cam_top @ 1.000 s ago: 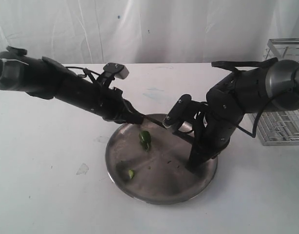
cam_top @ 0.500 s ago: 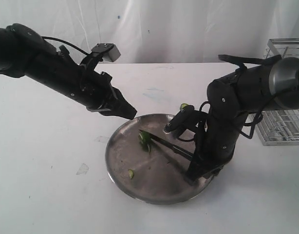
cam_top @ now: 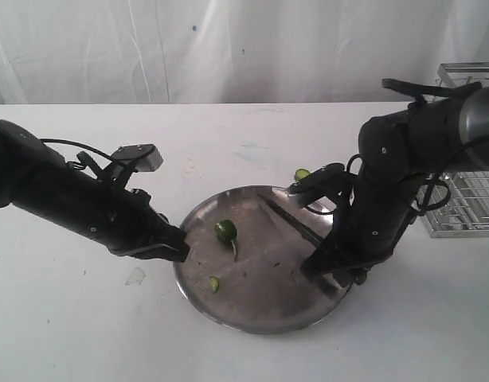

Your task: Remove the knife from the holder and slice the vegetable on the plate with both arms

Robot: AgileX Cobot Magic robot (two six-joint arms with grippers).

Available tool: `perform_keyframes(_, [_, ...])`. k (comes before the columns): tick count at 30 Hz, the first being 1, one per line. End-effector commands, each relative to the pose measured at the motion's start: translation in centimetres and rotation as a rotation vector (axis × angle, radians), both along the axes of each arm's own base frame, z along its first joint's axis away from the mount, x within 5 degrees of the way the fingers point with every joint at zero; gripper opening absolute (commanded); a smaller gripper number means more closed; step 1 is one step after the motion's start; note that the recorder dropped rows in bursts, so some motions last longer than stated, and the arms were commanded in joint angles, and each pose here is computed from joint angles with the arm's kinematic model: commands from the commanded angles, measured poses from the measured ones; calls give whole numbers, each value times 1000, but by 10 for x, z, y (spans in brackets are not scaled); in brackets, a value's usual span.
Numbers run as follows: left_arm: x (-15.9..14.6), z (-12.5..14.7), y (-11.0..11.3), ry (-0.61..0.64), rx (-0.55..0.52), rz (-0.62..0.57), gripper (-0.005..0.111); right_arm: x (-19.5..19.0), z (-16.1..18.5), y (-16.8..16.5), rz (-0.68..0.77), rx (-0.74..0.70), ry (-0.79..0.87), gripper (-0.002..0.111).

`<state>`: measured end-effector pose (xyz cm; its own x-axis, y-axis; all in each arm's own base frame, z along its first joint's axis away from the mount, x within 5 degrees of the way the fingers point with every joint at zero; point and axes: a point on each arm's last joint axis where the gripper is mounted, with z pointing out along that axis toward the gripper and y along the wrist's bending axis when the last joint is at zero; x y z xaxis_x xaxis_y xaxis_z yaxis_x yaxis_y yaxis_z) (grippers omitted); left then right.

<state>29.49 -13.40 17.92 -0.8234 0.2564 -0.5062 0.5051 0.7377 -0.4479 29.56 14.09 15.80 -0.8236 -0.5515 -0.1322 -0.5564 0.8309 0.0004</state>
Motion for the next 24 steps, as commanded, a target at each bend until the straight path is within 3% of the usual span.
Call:
perform_keyframes(1, [1,5,-3,-7,-49,47,0,3,7,-4,9,119,37,0])
perform_keyframes(5, [1,8,-5,-9,-87,42,0,3,7,-2,89,162,37,0])
perform_keyframes(18, [1,9,-6,-27,-93,15,0,12,-14,2,88,159,37,6])
perform_keyframes(22, [0,12,-11,9,-170,34,0,10,9,-2,123,131,19,0])
perform_keyframes(24, [-1,12,-19,-32,-215,-32,1,6,27,-5,120,135,-13,0])
